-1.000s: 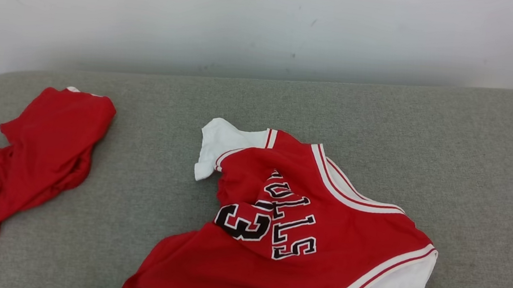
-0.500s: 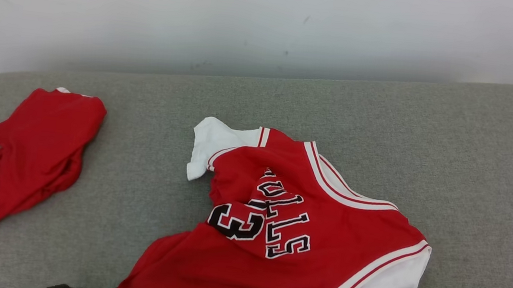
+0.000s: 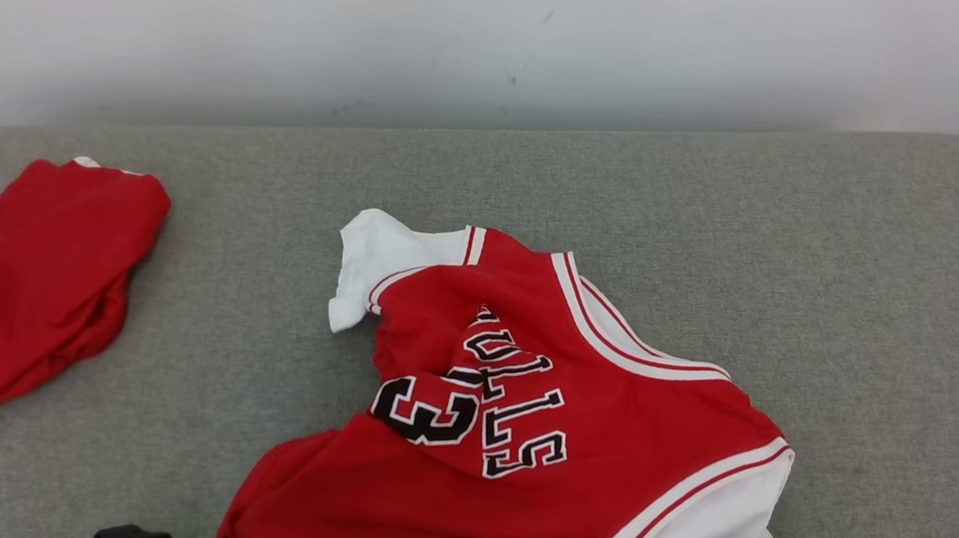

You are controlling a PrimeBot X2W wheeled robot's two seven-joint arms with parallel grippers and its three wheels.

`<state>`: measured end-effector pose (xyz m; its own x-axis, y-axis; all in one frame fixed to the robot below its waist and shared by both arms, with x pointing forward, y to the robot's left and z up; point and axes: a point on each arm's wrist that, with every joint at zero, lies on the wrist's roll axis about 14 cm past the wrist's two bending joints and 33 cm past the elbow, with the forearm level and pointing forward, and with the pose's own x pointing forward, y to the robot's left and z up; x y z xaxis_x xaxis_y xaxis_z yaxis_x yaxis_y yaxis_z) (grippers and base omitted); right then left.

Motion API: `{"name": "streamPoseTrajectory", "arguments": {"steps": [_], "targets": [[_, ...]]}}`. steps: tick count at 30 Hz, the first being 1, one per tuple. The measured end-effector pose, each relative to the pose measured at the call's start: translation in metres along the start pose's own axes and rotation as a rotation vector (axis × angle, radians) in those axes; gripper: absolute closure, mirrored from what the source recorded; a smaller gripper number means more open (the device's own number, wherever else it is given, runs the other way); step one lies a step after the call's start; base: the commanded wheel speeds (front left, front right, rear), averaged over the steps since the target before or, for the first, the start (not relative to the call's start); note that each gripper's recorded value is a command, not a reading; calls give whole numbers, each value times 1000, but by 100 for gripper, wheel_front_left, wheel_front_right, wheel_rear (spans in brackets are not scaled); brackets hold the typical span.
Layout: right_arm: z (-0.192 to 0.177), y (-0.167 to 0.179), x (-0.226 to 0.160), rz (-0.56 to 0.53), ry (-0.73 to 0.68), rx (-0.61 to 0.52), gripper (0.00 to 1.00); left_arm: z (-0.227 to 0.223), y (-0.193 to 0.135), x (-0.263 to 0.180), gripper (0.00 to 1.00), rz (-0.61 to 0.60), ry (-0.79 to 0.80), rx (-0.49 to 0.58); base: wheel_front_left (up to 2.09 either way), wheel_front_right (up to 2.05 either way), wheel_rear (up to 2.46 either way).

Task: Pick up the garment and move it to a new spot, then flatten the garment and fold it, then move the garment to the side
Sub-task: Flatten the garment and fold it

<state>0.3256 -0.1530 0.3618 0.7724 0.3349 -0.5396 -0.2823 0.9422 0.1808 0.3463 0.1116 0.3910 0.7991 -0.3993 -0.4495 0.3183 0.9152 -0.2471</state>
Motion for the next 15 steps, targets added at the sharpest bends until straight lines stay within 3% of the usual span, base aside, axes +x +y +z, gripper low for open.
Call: {"name": "streamPoseTrajectory", "arguments": {"steps": [1, 3, 4, 5, 10, 15], "targets": [[0, 2, 1, 6, 5, 5, 53, 0, -1, 1, 44, -3, -1, -4, 0, 0, 0], [-1, 6, 2, 20, 12, 20, 83, -1, -3, 1, 68, -9, 0, -15, 0, 0, 0], [-1, 9, 3, 28, 15, 37, 97, -2, -4, 1, 85, -11, 1, -21, 0, 0, 0], [-1, 13, 4, 37, 13, 78, 100, -4, -5, 1, 100, -14, 5, -29, 0, 0, 0], [10, 47, 6, 134, -16, 228, 100, -7, -15, 1, 100, -38, 12, -78, 0, 0, 0], [61, 62, -6, 226, -177, 401, 100, -1, -27, -7, 100, -80, -1, -205, 0, 0, 0]]}}
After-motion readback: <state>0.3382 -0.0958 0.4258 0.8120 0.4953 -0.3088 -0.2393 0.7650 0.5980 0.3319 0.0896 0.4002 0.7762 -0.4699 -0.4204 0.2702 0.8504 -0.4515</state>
